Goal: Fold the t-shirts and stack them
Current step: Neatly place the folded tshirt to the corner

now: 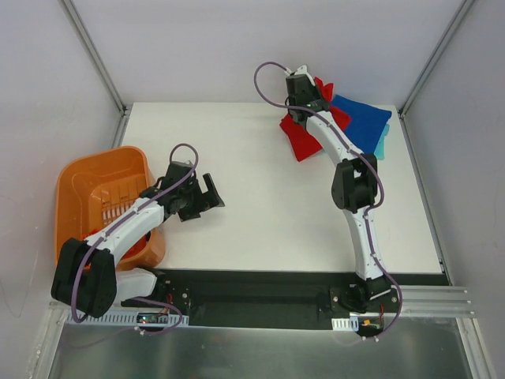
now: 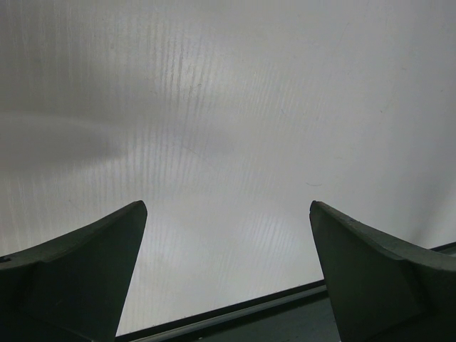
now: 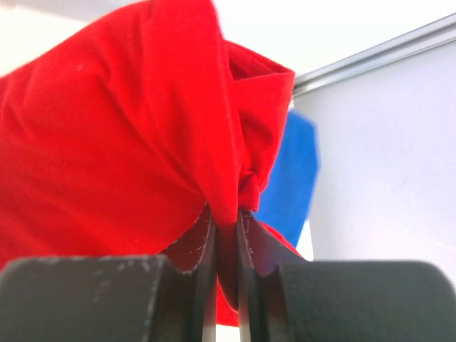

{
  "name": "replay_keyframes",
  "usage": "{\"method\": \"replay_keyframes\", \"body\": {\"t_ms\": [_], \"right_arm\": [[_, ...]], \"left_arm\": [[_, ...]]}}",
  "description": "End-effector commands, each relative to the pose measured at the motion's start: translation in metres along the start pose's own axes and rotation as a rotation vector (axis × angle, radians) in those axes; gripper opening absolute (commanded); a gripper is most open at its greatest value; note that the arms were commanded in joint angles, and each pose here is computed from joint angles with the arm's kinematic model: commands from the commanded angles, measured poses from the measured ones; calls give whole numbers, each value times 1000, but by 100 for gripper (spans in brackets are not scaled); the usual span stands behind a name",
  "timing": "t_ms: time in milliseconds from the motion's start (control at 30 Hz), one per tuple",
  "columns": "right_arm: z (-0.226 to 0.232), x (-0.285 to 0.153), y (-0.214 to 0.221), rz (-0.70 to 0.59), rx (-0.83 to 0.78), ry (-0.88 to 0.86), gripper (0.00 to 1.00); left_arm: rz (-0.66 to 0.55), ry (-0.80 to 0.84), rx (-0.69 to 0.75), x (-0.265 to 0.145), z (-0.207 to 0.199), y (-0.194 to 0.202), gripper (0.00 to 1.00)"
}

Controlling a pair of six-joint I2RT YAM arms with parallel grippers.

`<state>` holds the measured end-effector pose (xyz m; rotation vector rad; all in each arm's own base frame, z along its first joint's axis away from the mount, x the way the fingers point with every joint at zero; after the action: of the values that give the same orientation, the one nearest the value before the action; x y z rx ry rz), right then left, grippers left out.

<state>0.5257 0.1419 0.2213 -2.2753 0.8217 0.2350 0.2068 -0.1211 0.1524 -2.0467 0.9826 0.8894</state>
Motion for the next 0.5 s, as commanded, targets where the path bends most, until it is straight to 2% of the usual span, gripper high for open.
{"method": "replay_keyframes", "body": {"t_ms": [0, 467], "right_arm": [[-54, -15, -38, -95, 144, 210, 3], [-123, -29, -54, -167, 350, 314, 1]], "left_arm": [[-29, 6, 20, -3, -7, -10, 99], [-28, 8, 15, -2, -9, -12, 99]]}}
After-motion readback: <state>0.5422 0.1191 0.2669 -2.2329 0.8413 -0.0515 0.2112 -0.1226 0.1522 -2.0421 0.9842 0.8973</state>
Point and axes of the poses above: each gripper's point midway between its finger pads, its own x axis out along the fingers, its own z axis along the line the jaws close on, y = z × x, the point moved 9 cm from there along -x, back along the fingers, and after that the axes turned 6 degrees about -x, right-handed, at the moved point
